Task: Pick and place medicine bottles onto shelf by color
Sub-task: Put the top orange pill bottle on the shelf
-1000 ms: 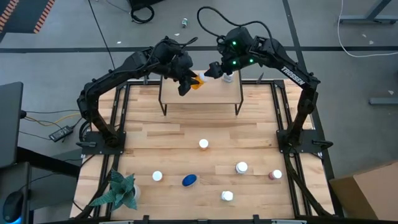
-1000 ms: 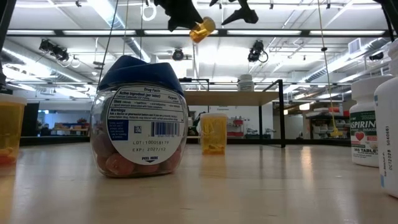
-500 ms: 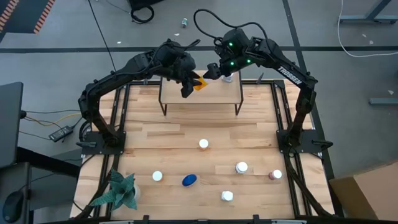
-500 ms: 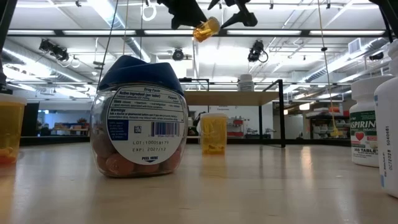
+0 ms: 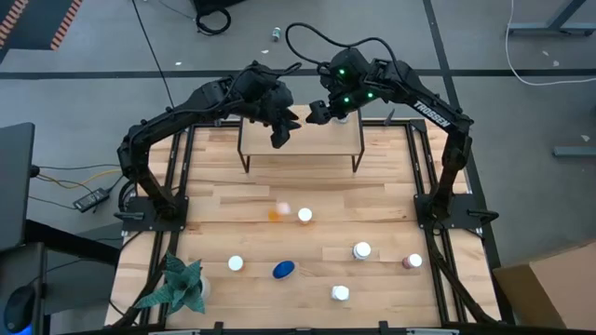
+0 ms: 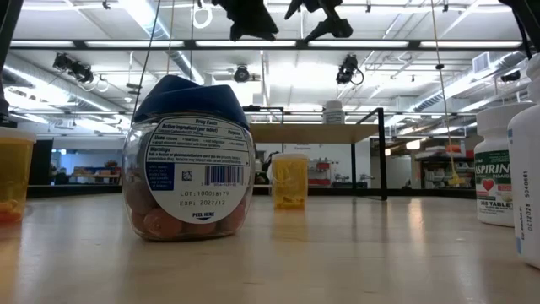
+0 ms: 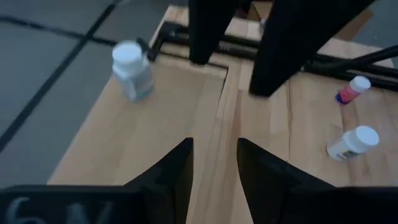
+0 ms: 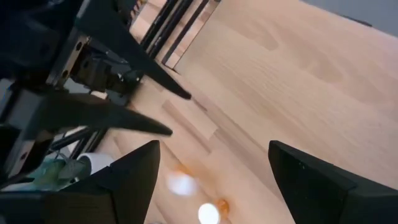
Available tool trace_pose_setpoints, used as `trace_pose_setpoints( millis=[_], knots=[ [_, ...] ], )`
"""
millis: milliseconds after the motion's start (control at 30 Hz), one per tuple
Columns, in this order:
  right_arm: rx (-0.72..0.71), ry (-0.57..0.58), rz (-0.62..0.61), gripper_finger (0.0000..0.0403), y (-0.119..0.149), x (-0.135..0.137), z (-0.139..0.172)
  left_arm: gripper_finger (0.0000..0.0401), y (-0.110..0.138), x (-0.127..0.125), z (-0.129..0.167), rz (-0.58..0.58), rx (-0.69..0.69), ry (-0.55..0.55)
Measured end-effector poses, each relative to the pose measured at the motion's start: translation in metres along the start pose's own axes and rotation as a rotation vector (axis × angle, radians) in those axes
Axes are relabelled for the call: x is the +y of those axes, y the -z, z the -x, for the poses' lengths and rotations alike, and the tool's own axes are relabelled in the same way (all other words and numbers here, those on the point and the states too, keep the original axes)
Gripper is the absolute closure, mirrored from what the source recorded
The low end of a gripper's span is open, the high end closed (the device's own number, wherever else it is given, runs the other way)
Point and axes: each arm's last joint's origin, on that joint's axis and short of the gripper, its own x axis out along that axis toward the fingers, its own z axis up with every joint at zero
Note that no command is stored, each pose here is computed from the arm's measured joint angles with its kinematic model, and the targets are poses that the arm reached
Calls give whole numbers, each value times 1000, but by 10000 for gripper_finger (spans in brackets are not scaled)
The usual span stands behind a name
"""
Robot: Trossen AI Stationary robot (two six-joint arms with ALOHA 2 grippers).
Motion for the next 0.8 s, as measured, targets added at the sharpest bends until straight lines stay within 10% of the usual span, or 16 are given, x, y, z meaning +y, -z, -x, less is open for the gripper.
trace_pose_setpoints(
  millis=[400,800],
  knots=[
    [179,220,124,95,52,25,-4,215,45,0,20,39,474,10],
    [227,319,120,95,85,56,-47,212,37,-9,121,22,137,-52]
  ],
)
